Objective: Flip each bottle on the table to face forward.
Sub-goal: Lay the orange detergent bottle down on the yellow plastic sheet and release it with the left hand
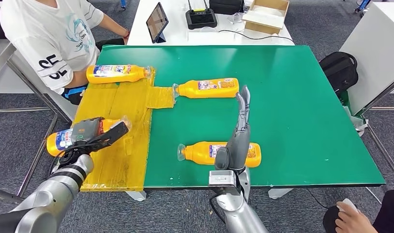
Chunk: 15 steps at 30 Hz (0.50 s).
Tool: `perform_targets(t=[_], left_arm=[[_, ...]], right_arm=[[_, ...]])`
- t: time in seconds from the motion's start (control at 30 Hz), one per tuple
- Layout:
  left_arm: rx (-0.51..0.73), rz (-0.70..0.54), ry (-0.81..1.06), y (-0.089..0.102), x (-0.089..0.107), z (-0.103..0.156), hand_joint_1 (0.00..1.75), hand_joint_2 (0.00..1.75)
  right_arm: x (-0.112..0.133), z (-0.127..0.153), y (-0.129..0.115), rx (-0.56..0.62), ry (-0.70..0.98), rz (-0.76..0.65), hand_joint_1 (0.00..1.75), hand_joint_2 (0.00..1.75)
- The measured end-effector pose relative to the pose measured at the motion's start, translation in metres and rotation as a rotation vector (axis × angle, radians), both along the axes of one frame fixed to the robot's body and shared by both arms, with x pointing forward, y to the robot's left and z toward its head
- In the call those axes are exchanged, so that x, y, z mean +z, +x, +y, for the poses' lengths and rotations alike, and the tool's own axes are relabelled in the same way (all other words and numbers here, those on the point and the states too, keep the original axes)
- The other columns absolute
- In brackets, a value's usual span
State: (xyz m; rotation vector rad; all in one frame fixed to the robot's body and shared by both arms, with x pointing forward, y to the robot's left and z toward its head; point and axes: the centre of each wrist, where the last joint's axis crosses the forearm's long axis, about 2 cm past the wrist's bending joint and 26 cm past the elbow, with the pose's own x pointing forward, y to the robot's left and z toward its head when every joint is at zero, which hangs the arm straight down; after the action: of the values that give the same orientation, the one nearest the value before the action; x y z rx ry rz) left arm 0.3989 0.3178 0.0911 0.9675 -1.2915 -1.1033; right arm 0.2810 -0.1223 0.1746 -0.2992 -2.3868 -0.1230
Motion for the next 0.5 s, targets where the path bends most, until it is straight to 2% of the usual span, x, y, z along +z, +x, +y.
perform_targets(t=[0.17,0.3,0.5], left_arm=[[-0.066,0.038,-0.084,-0.002,-0.004,-0.004,0.00,1.75],[-0.104,0.064,-0.172,-0.002,-0.005,-0.008,0.00,0.00],[-0.139,0.080,-0.358,-0.002,-0.006,-0.015,0.00,0.00]], right_arm=[[-0.003,0.001,0.001,0.009,-0.007,0.011,0.00,0.00],[-0.006,0.001,0.002,0.015,-0.013,0.024,0.00,0.00],[-0.010,0.002,0.003,0.028,-0.020,0.043,0.00,0.00]])
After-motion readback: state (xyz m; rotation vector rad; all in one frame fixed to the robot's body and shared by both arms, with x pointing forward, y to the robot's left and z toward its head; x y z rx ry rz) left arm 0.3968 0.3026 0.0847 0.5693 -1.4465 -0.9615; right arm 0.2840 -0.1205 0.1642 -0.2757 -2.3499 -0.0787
